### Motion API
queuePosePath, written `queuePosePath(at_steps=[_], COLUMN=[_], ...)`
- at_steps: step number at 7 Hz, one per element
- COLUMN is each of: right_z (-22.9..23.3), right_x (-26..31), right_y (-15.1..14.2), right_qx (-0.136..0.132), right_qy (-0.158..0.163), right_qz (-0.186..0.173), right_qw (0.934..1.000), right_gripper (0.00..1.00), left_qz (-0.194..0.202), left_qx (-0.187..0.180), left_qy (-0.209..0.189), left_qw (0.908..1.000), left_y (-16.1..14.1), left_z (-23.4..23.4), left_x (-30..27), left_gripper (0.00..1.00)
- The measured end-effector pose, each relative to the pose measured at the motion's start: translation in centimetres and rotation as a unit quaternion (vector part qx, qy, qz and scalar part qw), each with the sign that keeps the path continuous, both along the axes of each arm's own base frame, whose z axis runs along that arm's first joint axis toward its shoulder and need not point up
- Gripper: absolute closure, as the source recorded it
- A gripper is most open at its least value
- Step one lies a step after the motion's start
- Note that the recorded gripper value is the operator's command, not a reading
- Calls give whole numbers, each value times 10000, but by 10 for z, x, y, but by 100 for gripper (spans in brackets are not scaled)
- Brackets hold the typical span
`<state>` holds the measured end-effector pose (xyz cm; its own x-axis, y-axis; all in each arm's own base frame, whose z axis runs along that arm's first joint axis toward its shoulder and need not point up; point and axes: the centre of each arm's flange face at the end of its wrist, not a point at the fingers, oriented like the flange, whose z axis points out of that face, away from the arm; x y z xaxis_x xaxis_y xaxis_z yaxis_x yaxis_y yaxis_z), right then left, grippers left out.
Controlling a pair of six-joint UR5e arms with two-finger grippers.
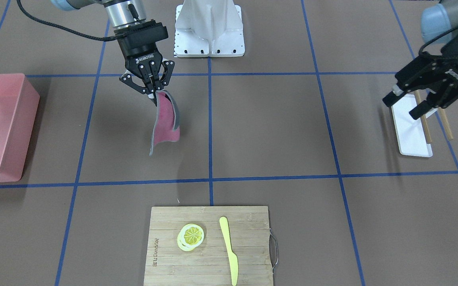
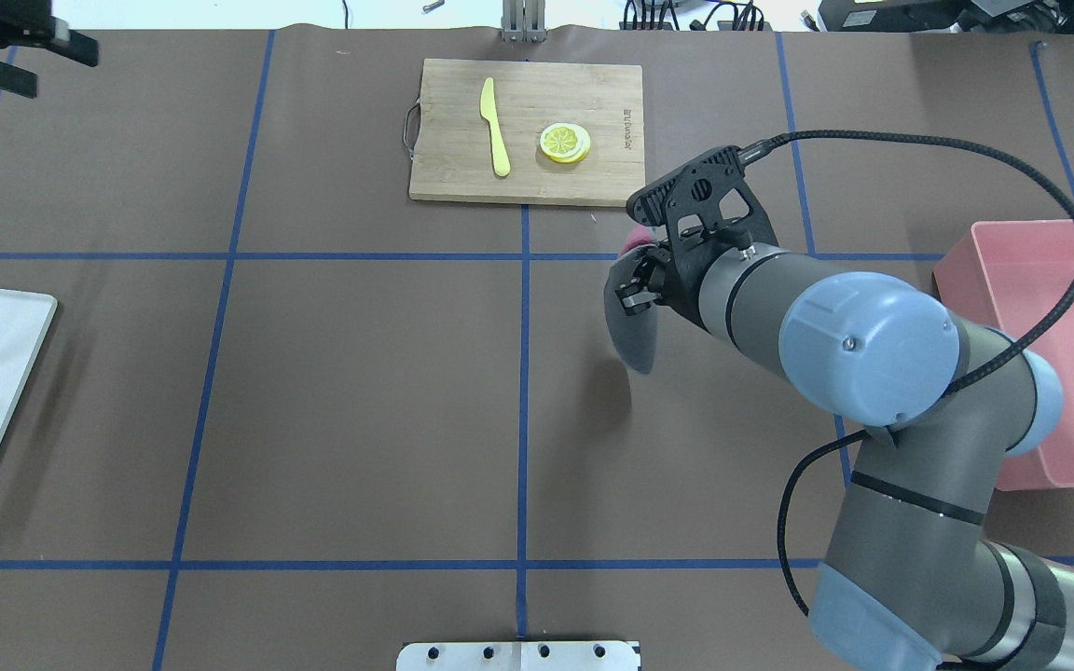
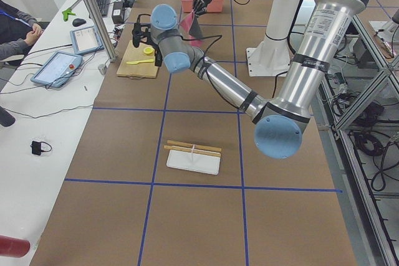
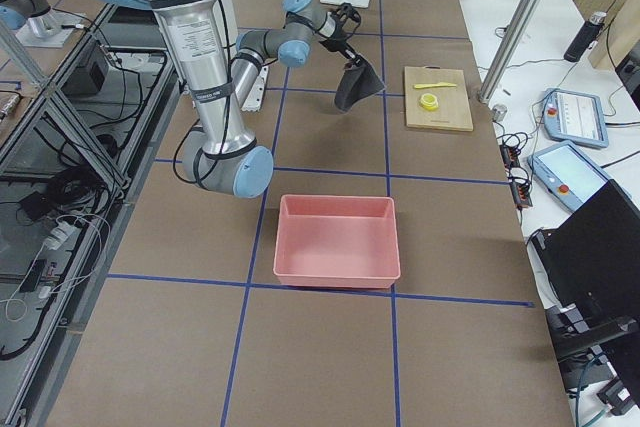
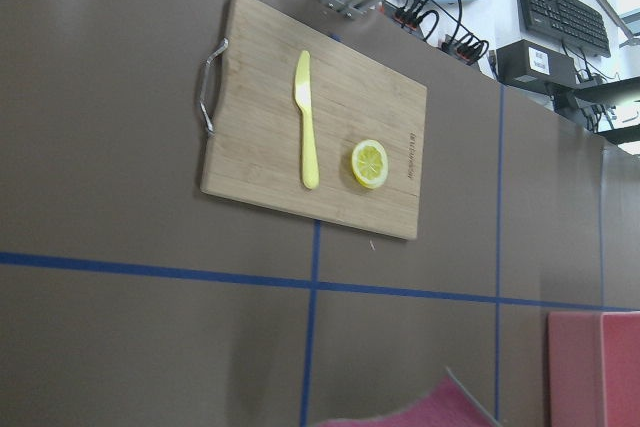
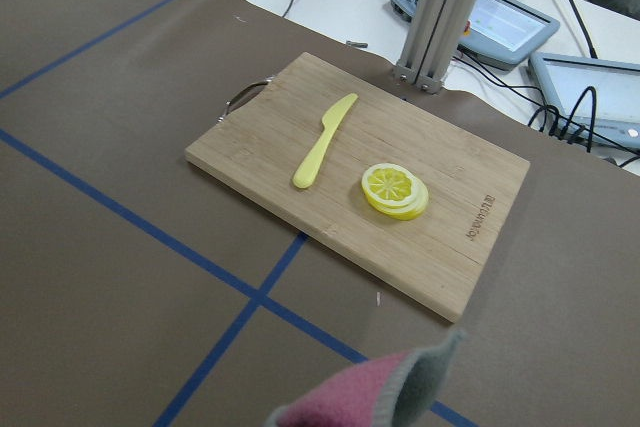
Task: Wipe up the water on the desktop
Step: 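Open the left gripper and withdraw it while the right gripper holds the towel, then lower the towel onto the table surface with the right gripper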
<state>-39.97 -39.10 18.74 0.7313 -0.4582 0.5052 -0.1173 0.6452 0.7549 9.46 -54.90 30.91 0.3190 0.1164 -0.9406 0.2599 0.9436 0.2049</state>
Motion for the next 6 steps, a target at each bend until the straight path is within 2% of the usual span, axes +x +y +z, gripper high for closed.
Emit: queuePosePath(at_steps=[1, 2, 3, 4, 5, 6], right_z=[4, 7, 10, 15, 20, 26], right_x=[9, 15, 16, 18, 21, 24], right_y=[-11, -17, -21, -24, -29, -31], right_qx=[-152, -235, -340, -503, -769, -1177], right_qy=[74, 118, 217, 347, 391, 354], right_qz=[35, 46, 37, 23, 42, 94], right_qw=[9999, 9996, 9992, 9981, 9963, 9924], right_gripper=[100, 100, 100, 100, 100, 100], left_qz=[-29, -54, -26, 102, 269, 433], left_qx=[537, 1053, 1502, 1755, 1766, 1605], left_qy=[-406, -861, -1472, -2117, -2690, -3093], left_qw=[9977, 9907, 9776, 9614, 9464, 9363], left_y=[-1, -3, -7, -7, -3, 3], left_z=[33, 60, 89, 119, 147, 176], left_x=[-28, -53, -79, -113, -157, -201], left_gripper=[2, 2, 2, 2, 2, 2])
